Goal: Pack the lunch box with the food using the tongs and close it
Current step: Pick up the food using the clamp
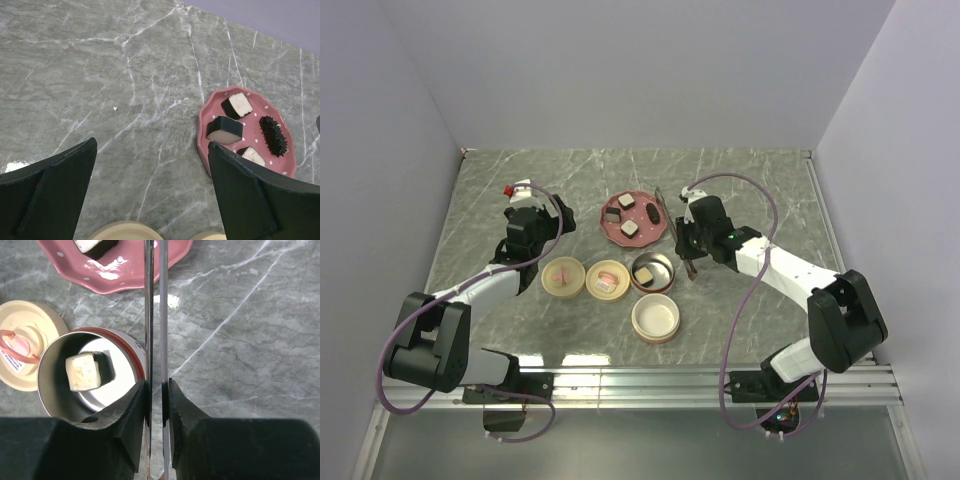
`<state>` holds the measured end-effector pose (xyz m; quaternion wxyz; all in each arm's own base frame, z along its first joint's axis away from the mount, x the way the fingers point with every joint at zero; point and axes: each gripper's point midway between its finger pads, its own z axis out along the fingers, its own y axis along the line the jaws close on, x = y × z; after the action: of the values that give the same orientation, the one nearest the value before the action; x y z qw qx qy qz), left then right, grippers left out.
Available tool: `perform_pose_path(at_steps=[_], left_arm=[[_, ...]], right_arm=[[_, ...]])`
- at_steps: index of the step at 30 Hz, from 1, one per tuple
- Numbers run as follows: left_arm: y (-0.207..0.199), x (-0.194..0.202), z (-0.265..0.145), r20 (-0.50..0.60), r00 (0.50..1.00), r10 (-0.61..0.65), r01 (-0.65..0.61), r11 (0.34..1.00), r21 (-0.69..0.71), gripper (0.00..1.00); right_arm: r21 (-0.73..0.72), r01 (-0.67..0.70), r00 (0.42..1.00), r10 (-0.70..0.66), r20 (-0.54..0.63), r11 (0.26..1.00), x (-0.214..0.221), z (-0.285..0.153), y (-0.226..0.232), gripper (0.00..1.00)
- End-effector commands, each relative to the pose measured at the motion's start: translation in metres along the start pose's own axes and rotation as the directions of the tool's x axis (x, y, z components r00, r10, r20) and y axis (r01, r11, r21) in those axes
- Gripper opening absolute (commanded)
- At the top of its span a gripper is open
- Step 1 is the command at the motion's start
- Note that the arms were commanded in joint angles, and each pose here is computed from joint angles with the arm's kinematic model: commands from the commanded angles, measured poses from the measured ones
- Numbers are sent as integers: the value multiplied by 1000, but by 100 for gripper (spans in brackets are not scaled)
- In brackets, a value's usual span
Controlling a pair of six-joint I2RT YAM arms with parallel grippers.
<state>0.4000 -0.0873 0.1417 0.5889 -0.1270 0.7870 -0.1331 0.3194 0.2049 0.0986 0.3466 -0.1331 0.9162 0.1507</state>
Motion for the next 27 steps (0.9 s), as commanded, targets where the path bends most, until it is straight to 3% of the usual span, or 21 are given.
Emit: perform_pose_path(at_steps=[1, 12, 27], left_arm=[[-6, -13, 0, 45, 999, -15, 14, 1000, 28, 99], [-6, -12, 0, 44, 999, -15, 14, 1000, 27, 99], [-5, -15, -1, 50, 999, -20, 18, 999, 27, 99]], right_arm=[[-3, 18, 998, -18, 66, 1000, -28, -6, 7, 29], [0, 20, 998, -20, 54, 1000, -26, -5, 6, 36], [2, 30, 997, -30, 69, 1000, -36, -9, 9, 38]])
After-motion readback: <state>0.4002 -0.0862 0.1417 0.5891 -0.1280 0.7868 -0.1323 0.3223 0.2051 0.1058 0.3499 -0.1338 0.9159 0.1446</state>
